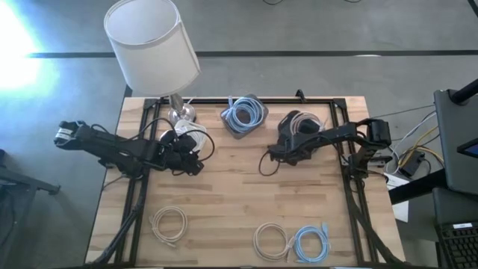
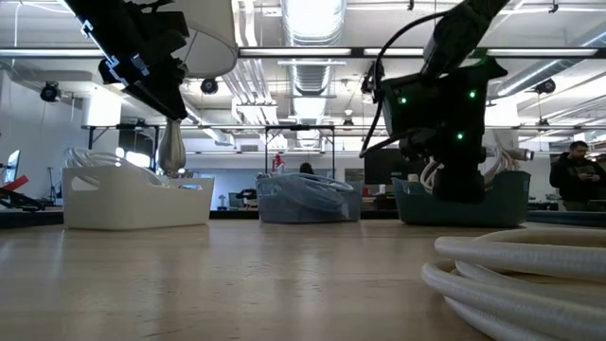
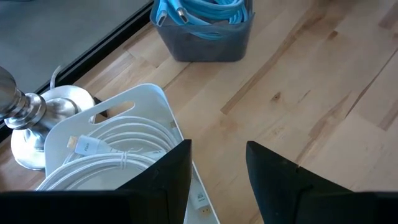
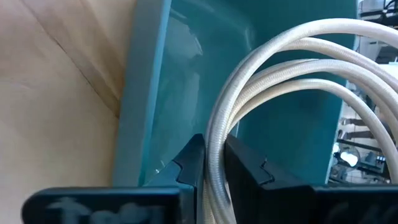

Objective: Sort HDMI cables
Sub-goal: Put the top right light brown HDMI cable into the green bin, then put the left light brown HDMI cable into the green bin

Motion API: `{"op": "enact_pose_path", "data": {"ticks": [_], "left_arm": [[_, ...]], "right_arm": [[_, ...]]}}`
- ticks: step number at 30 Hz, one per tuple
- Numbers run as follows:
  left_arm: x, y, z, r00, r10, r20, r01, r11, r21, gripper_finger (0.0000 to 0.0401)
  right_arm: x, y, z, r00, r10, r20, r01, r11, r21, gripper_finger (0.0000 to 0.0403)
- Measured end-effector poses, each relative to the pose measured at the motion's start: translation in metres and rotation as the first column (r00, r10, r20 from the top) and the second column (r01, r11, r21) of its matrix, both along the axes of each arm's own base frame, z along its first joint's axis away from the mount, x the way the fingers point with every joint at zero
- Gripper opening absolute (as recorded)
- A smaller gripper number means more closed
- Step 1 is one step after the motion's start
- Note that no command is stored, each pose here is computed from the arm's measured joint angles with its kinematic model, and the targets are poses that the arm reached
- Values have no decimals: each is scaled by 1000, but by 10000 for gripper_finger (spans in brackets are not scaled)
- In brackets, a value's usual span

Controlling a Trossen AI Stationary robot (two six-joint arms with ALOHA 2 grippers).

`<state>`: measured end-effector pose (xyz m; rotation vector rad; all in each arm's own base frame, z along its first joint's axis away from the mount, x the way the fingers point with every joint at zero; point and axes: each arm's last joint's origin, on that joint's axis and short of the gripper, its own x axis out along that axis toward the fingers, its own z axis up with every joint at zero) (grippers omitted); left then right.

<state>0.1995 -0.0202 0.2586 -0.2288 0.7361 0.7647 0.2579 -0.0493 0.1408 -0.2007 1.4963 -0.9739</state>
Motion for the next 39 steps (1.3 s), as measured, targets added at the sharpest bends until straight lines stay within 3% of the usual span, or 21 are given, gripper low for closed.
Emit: {"op": "enact_pose_path", "data": {"ticks": [22, 39], "left_arm": [[1, 0, 1, 1000, -1, 12, 1, 1000, -2, 156], [1, 0, 1, 1000, -2, 18, 2, 1000, -2, 156]], "right_arm": [[5, -1, 3, 999, -3, 32, 3, 1000, 24, 119], [31, -4, 32, 993, 54, 107, -57, 998, 21, 126]]}}
